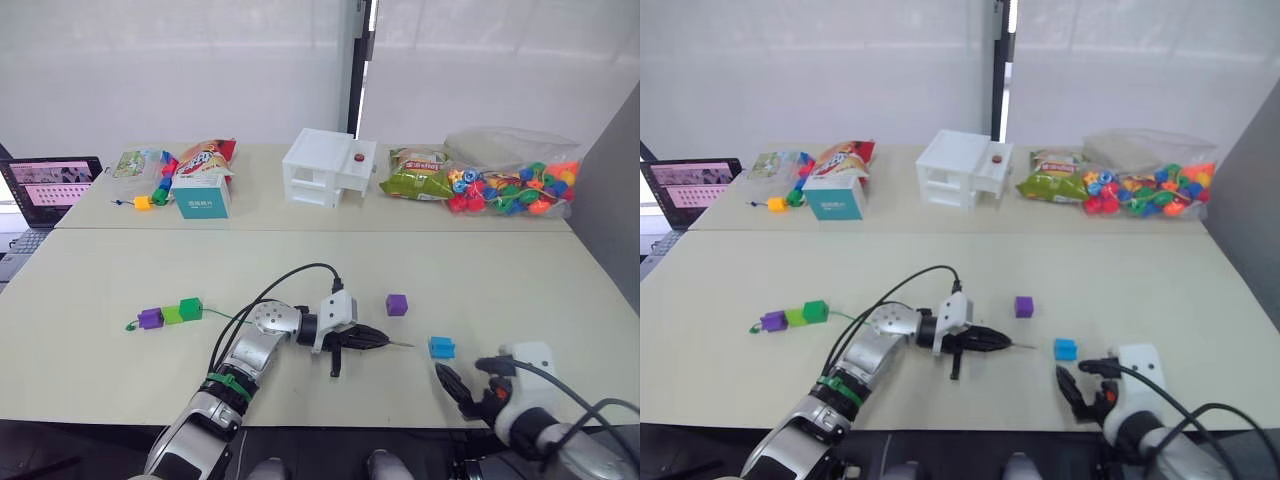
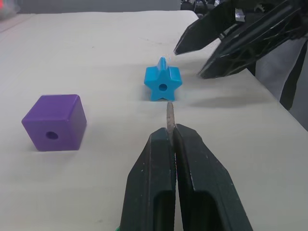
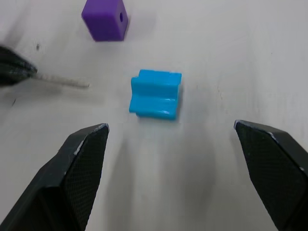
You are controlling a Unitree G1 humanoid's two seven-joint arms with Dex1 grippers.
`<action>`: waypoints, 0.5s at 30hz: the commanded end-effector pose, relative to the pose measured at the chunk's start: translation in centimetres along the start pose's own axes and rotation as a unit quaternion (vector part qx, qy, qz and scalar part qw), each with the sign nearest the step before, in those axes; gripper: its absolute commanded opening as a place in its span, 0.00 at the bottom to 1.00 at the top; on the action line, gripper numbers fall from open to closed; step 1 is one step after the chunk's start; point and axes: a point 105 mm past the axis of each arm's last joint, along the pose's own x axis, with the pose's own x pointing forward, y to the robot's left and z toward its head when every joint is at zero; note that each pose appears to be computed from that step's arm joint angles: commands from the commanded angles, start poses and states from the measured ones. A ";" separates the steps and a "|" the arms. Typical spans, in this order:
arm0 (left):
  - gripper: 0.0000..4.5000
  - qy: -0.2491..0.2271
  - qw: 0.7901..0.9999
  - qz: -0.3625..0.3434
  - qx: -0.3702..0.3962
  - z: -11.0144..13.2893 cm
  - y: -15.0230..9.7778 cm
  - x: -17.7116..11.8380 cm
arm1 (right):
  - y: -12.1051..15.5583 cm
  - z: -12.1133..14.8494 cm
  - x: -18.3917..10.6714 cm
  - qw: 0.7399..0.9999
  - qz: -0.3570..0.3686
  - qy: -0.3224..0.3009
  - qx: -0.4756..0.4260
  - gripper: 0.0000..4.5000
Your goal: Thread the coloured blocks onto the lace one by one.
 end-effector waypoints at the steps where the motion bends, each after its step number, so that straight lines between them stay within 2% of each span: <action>1: 0.00 -0.013 1.000 0.010 0.013 0.5 0.3 0.1 | 0.7 1.8 -1.2 0.989 0.099 0.030 -0.107 0.99; 3: 0.00 -0.016 1.000 0.013 0.012 0.6 0.3 0.3 | -0.2 2.1 -1.2 0.964 0.131 0.078 -0.218 0.99; 5: 0.00 -0.018 1.000 0.015 0.013 0.7 0.2 0.5 | -1.6 2.6 -0.7 0.927 0.162 0.114 -0.318 0.99; 8: 0.00 -0.020 1.000 0.015 0.013 0.7 -0.1 0.8 | -2.7 4.9 0.5 0.891 0.195 0.118 -0.392 0.99; 12: 0.00 -0.012 1.000 0.024 0.014 0.5 -0.2 1.0 | -2.2 7.2 2.2 0.835 0.255 0.126 -0.471 0.99; 15: 0.00 -0.008 0.999 0.032 0.016 0.5 -0.2 1.0 | -1.7 7.8 3.3 0.812 0.283 0.130 -0.493 0.99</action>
